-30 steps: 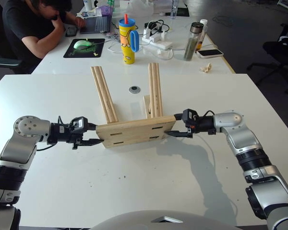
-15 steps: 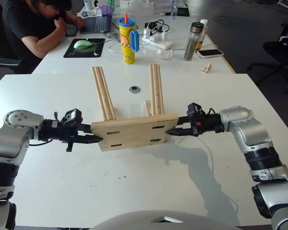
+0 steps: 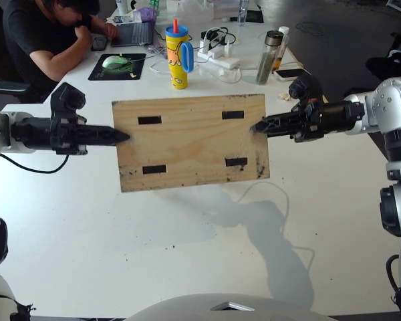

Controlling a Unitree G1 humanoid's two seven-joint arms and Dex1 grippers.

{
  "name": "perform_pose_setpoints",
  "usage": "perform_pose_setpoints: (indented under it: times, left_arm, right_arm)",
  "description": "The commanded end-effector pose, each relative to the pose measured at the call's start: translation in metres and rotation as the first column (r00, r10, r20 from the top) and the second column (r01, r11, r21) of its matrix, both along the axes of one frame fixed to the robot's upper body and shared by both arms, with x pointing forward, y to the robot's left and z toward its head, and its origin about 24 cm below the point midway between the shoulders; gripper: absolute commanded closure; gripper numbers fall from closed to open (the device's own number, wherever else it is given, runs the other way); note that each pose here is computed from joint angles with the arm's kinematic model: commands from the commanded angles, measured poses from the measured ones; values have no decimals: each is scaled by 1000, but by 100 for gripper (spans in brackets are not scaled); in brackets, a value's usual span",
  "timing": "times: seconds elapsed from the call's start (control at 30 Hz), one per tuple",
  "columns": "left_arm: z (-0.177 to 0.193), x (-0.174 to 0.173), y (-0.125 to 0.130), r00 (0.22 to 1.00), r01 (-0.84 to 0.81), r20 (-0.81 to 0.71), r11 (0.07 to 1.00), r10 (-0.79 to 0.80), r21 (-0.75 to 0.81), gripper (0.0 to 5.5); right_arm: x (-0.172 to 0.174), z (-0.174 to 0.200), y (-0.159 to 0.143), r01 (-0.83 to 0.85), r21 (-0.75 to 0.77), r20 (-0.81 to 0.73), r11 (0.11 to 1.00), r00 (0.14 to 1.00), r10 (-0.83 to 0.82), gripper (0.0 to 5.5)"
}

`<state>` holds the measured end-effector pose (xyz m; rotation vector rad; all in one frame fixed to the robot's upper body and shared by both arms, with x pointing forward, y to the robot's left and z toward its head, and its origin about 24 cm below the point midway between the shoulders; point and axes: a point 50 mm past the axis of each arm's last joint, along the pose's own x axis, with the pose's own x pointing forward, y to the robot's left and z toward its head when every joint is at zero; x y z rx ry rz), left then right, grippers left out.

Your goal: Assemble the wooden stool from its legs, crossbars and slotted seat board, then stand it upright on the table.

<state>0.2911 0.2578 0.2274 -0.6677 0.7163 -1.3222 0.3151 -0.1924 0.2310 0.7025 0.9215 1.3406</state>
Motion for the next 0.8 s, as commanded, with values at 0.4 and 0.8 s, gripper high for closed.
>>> perform_pose_setpoints:
  times: [0.4,0.8]
  left_arm:
    - [-42,39,41,912,-409,52,910,406,65,228]
    - [-91,-24,85,950,-299,171,920,262,252,140]
  right_arm:
    - [54,-48,-8,419,36,88,907,903,-421,190]
    - [39,-77,-87,722,73,164,688,671,-723,136]
